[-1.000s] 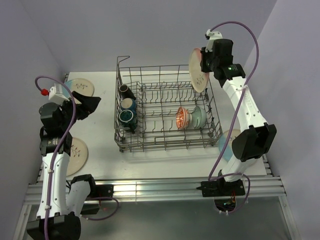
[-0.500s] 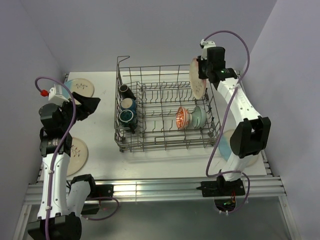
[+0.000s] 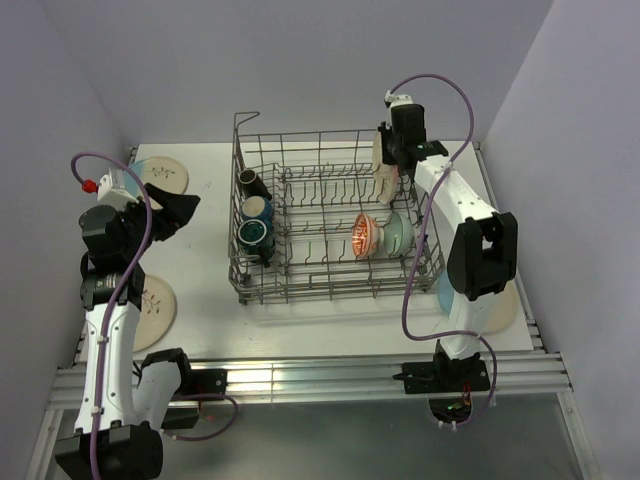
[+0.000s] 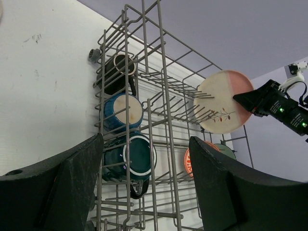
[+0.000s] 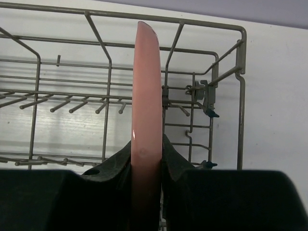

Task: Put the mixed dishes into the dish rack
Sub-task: Insert the plate into the dish rack, then grab a plate with the left arm

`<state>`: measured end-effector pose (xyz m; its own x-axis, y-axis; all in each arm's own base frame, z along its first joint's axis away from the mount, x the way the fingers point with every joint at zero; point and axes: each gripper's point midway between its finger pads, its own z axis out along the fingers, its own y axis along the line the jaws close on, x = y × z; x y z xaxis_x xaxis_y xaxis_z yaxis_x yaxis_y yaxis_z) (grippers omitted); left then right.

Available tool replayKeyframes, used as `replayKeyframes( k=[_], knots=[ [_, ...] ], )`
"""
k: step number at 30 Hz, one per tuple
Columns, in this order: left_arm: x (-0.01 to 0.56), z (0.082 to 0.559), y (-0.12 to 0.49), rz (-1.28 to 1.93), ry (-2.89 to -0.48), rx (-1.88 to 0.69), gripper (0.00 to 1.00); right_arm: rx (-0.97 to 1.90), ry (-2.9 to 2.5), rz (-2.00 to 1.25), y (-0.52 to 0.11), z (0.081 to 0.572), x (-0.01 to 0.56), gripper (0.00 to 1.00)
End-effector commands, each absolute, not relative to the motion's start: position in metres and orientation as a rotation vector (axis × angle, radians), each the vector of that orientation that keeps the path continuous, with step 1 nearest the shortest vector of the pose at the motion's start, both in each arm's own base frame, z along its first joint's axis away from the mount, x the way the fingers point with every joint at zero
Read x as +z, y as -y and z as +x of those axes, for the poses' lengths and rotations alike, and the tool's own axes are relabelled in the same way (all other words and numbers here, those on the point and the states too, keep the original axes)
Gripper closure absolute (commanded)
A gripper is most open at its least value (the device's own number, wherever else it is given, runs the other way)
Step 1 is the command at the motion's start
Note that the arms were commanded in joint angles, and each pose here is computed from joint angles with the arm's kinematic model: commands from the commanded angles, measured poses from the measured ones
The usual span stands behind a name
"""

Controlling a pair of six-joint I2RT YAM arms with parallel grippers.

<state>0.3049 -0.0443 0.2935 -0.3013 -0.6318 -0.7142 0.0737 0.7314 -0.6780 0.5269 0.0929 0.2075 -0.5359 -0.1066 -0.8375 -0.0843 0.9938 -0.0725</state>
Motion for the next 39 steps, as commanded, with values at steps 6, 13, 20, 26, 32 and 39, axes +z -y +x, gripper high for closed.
replayKeyframes(
  k=[6,13,20,26,32,39],
  knots=[
    [0.290,0.306,0.037,-0.499,-1.746,-0.722,0.22,-0.021,-2.043,-0.142,-0.097,0.536,0.233,0.59],
    [0.278,0.308,0.025,-0.594,-1.777,-0.675,0.22,-0.036,-1.971,-0.165,-0.087,0.523,0.276,0.14],
    [0.253,0.310,0.001,-0.794,-1.803,-0.617,0.17,-0.019,-1.924,-0.286,-0.080,0.505,0.317,0.00],
    [0.216,0.322,-0.037,-1.066,-1.788,-0.623,0.14,0.294,-1.844,-0.720,-0.137,0.453,0.321,0.00],
    [0.167,0.358,-0.091,-1.377,-1.695,-0.616,0.27,0.816,-1.709,-1.056,-0.203,0.381,0.311,0.03],
    [0.120,0.423,-0.139,-1.533,-1.670,-0.554,0.31,0.969,-1.655,-1.185,-0.219,0.346,0.313,0.09]
  ],
)
